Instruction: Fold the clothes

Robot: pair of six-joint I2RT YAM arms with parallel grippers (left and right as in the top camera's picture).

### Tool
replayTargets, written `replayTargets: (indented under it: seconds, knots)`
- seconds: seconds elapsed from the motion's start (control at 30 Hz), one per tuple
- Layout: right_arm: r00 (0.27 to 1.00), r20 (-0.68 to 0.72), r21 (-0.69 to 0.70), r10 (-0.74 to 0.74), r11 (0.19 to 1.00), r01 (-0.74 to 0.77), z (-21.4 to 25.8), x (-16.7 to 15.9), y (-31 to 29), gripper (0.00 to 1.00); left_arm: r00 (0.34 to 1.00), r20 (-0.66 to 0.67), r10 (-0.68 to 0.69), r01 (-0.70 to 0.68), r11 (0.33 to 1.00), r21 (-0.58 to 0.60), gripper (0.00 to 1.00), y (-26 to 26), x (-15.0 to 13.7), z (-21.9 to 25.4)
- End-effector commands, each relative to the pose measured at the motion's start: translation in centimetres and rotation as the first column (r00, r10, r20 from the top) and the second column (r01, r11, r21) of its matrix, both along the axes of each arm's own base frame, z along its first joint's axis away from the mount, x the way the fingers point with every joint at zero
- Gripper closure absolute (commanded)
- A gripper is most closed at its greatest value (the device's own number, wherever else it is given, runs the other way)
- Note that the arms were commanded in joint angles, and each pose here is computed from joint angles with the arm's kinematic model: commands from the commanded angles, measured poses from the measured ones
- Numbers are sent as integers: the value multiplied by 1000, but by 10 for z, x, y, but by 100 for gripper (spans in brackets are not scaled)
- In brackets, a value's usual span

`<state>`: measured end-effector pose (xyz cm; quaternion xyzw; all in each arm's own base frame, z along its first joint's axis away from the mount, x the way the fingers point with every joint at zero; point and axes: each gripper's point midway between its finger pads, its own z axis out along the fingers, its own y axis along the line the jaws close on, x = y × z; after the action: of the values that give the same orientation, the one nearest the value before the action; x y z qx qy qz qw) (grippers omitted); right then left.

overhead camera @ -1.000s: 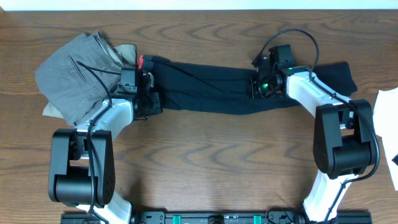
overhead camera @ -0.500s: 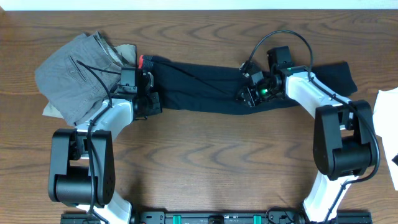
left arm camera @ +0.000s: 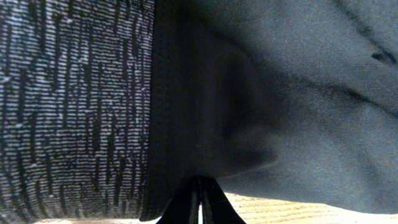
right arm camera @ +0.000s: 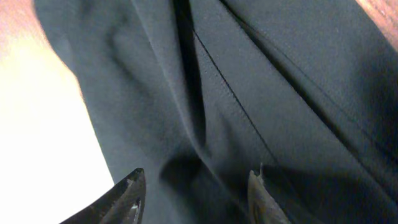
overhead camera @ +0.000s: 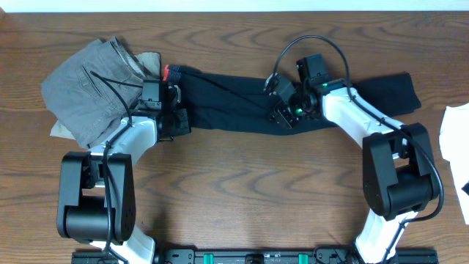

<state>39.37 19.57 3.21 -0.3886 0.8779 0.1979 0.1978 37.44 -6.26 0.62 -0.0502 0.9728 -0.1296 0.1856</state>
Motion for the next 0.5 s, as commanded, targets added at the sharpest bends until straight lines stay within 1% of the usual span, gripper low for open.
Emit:
replayTargets:
  seconds: [0.0, 0.03, 0.1, 0.2, 0.33, 0.47]
  knots:
    - [992, 119, -118, 43, 993, -28, 8, 13, -1, 50, 1000, 15, -10, 10, 1000, 19, 94, 3, 6, 2]
    - [991, 127, -121, 43, 992, -27, 8, 14, 0, 51, 1000, 15, -10, 10, 1000, 19, 94, 3, 6, 2]
    - [990, 137, -120, 45, 992, -29, 9, 15, 1, 55, 1000, 15, -10, 9, 1000, 19, 94, 3, 6, 2]
    - [988, 146, -132, 40, 991, -21, 9, 18, 0, 67, 1000, 15, -10, 9, 1000, 19, 94, 3, 6, 2]
    - [987, 158, -156, 31, 988, -6, 8, 21, -5, 80, 1000, 16, -10, 9, 1000, 19, 94, 3, 6, 2]
    - [984, 179, -172, 23, 985, 8, 9, 26, -7, 90, 1000, 24, -9, 9, 1000, 18, 94, 3, 7, 3]
